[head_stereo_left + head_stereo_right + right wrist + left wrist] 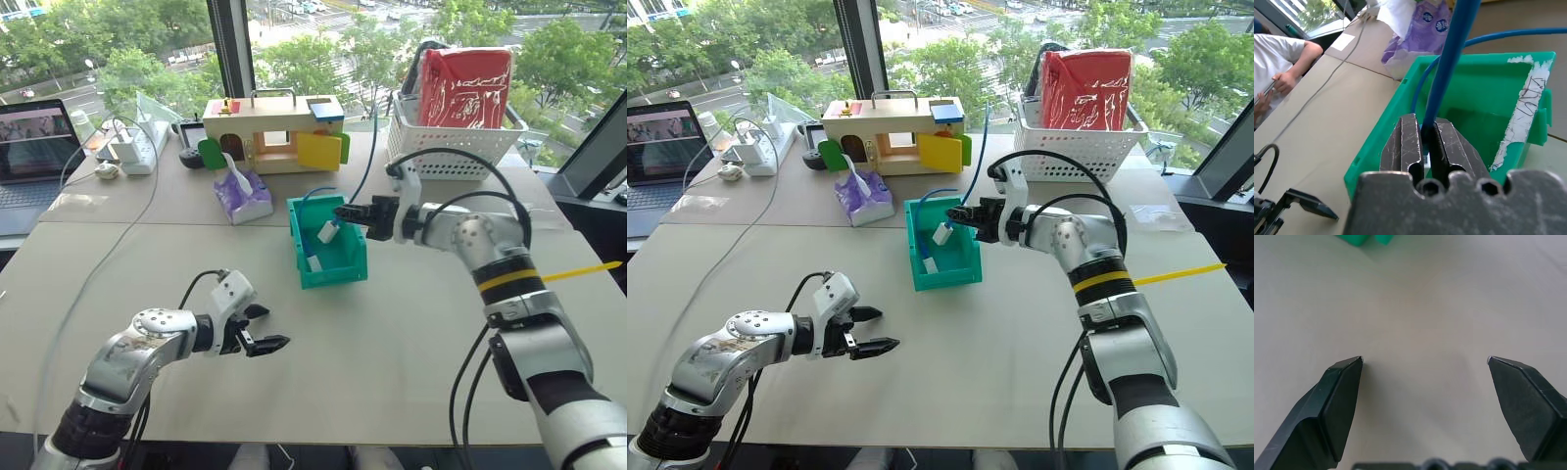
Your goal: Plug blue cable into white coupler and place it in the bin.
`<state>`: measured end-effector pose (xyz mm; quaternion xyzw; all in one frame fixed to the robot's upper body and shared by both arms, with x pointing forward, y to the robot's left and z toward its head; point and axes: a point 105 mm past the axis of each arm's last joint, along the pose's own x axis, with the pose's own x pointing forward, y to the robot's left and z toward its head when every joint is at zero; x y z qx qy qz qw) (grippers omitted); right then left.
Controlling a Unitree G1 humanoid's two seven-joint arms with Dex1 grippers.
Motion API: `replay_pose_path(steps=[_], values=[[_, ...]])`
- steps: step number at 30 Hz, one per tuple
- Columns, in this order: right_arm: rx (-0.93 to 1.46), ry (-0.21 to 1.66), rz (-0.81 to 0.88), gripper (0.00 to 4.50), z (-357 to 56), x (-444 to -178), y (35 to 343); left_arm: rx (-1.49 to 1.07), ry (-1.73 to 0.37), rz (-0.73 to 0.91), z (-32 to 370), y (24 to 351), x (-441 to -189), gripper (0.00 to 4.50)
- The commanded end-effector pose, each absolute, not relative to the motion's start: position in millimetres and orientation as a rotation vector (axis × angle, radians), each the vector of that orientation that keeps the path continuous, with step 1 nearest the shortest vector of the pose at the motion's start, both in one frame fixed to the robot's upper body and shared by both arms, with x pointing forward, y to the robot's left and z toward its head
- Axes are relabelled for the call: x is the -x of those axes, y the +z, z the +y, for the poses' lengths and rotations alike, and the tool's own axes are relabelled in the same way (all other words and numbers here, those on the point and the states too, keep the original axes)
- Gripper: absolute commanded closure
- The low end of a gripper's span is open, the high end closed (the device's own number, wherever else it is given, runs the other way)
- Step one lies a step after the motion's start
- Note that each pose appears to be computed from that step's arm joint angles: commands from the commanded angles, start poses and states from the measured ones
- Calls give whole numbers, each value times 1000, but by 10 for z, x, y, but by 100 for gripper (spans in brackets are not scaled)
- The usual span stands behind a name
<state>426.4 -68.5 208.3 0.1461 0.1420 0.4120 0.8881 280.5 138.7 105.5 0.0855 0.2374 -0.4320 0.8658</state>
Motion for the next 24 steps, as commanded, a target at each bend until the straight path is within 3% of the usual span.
replay_pose_path(steps=[1,2,4,5,9,15,21,24], values=[[-324,834,189,450,-702,-4345,2330,-197,-855,495,1458,1082,-2807,11],[-339,831,178,450,-692,-4351,2353,-198,-853,495,1461,1084,-2806,11],[-376,822,159,359,-685,-4357,2407,-195,-854,493,1461,1091,-2805,0],[-387,819,153,345,-685,-4356,2427,-195,-854,494,1464,1091,-2807,0],[-446,824,124,201,-716,-4300,2573,-212,-860,483,1473,1119,-2852,0],[-458,812,80,3,-911,-4150,2803,-153,-837,368,1543,1429,-3060,0],[-369,799,78,3,-1281,-3871,2871,-143,-784,225,1650,1689,-3241,0],[-325,772,17,3,-1614,-3716,2896,-188,-728,55,1706,1932,-3304,0]])
